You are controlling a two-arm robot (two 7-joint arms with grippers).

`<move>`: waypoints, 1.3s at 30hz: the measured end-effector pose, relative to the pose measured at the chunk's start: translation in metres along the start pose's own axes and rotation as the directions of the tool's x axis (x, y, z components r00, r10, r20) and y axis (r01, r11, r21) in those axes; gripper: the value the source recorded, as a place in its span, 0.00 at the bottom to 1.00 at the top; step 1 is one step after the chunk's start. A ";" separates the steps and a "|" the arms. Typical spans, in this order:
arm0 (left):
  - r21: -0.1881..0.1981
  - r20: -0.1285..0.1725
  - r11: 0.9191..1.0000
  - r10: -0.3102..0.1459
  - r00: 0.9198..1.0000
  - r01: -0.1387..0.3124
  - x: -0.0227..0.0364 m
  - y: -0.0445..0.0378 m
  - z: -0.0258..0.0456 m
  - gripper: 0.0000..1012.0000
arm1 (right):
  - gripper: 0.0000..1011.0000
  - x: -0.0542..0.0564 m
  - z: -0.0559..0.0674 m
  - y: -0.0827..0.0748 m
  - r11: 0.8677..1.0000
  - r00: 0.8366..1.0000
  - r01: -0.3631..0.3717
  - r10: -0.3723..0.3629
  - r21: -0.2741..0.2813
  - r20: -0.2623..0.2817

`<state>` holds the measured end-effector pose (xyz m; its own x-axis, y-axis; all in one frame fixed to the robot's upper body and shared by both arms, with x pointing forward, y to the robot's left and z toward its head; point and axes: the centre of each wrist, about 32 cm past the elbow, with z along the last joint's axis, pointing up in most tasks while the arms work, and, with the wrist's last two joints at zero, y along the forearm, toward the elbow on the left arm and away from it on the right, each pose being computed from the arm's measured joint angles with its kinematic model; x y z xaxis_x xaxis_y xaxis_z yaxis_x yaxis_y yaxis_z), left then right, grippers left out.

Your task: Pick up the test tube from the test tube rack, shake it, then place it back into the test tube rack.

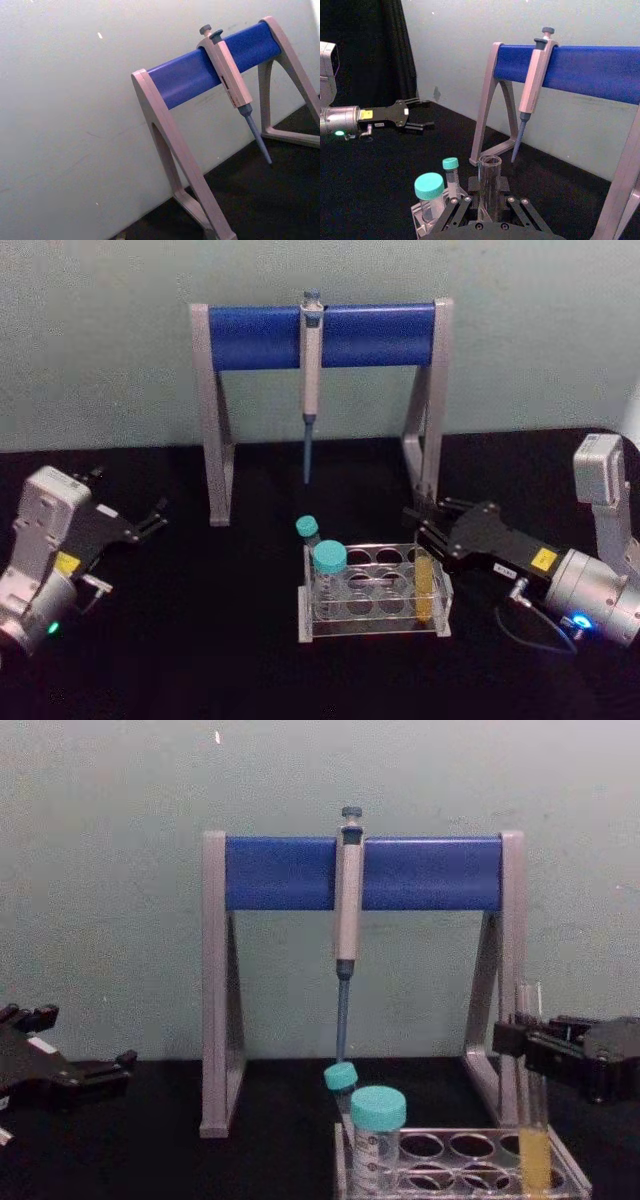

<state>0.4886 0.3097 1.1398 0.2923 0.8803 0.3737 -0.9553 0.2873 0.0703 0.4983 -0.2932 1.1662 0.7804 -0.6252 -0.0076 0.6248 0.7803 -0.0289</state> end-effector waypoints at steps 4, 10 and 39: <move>0.000 0.000 1.000 0.000 1.000 0.000 0.0000 0.0000 0.0000 0.99 | 0.23 0.000 0.000 0.000 1.000 1.000 0.000 0.000 0.000 0.000; 0.000 0.000 1.000 0.000 1.000 0.000 0.0000 0.0000 0.0000 0.99 | 0.33 0.000 0.000 0.000 1.000 1.000 -0.001 0.001 0.001 0.000; 0.000 0.000 1.000 0.000 1.000 0.000 0.0000 0.0000 0.0000 0.99 | 0.99 0.000 0.000 0.000 1.000 1.000 -0.001 0.001 0.000 0.000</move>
<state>0.4886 0.3097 1.1398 0.2922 0.8803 0.3737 -0.9553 0.2873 0.0702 0.4983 -0.2933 1.1662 0.7810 -0.6245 -0.0073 0.6241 0.7808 -0.0286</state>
